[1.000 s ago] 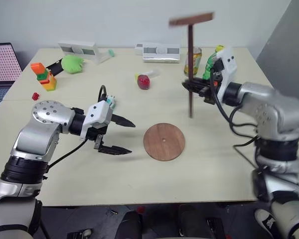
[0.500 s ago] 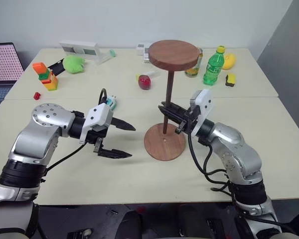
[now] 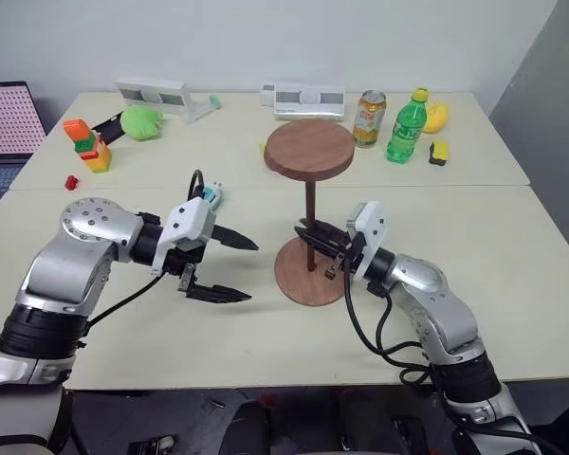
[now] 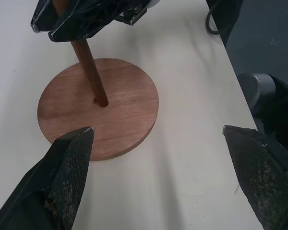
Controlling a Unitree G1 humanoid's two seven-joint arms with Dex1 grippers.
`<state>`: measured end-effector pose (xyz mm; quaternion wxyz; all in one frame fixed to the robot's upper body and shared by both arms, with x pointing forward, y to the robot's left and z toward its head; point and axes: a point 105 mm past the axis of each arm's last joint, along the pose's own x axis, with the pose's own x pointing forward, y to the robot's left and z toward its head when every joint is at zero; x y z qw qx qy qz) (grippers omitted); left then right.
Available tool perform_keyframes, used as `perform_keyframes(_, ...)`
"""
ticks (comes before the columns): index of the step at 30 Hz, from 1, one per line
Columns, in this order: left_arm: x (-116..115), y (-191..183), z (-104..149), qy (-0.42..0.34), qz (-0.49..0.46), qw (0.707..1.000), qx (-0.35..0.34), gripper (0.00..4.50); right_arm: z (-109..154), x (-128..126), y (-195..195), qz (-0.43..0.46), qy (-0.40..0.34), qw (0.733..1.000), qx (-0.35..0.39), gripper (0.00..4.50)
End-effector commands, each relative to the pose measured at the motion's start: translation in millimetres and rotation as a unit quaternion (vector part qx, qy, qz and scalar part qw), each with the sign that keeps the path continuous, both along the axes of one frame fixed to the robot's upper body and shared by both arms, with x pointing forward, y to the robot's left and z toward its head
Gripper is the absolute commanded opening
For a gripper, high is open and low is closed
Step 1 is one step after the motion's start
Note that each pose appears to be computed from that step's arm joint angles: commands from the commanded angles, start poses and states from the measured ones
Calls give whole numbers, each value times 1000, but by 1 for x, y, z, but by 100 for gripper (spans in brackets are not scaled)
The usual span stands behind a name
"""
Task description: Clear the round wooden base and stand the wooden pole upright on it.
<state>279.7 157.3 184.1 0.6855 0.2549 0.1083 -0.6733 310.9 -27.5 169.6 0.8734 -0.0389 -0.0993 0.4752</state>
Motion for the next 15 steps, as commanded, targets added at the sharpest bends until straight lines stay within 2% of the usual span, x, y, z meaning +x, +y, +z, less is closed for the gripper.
perform_keyframes(1, -3, 2, 9, -14, -6, 1000, -1, 450, -5, 8, -8, -25, 4, 1000, -6, 24)
perform_keyframes(15, -4, 3, 9, -12, -8, 1000, 1, 450, -18, 0, -15, -22, 23, 999, -23, 24)
